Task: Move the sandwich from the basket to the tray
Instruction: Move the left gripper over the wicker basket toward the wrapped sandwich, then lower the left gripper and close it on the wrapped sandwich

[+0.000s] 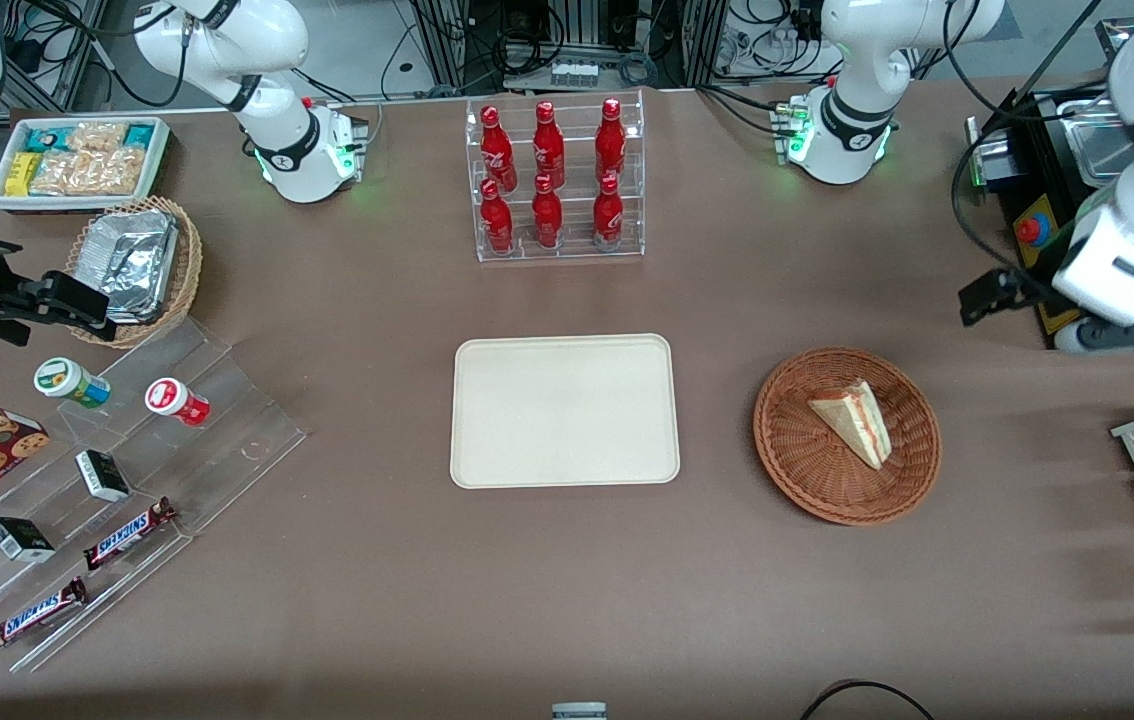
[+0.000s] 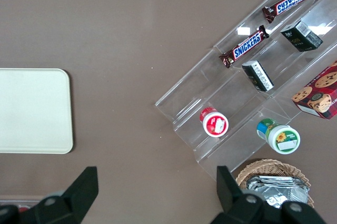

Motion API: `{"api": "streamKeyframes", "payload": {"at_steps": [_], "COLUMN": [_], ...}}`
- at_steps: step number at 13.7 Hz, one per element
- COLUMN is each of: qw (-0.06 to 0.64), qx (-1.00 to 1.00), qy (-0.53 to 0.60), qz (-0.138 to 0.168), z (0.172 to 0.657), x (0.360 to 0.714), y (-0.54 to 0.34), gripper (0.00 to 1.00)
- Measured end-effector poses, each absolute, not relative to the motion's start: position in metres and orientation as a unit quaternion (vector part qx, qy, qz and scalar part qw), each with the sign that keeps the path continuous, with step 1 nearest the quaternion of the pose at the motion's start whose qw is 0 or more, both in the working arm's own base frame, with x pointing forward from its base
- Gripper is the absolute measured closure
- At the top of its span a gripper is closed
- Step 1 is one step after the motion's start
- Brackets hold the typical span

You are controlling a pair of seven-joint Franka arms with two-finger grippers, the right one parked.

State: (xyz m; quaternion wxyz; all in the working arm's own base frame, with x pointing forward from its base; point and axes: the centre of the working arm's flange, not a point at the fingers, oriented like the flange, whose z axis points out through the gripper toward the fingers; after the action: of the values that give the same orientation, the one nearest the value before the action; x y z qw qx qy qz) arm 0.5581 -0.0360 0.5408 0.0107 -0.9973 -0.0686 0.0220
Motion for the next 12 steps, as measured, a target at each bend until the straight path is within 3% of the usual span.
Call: {"api": "streamKeyframes", "payload": {"at_steps": [5, 12], "qw": [0.007, 0.006], "qx": [-0.988, -0.972], "qy": [-0.155, -0.234], "qz": [-0.003, 0.000], "z": [0.469, 0.391], "x": [0.559, 0.555], "y": [-0.040, -0.059], "gripper": [0.00, 0.00]}}
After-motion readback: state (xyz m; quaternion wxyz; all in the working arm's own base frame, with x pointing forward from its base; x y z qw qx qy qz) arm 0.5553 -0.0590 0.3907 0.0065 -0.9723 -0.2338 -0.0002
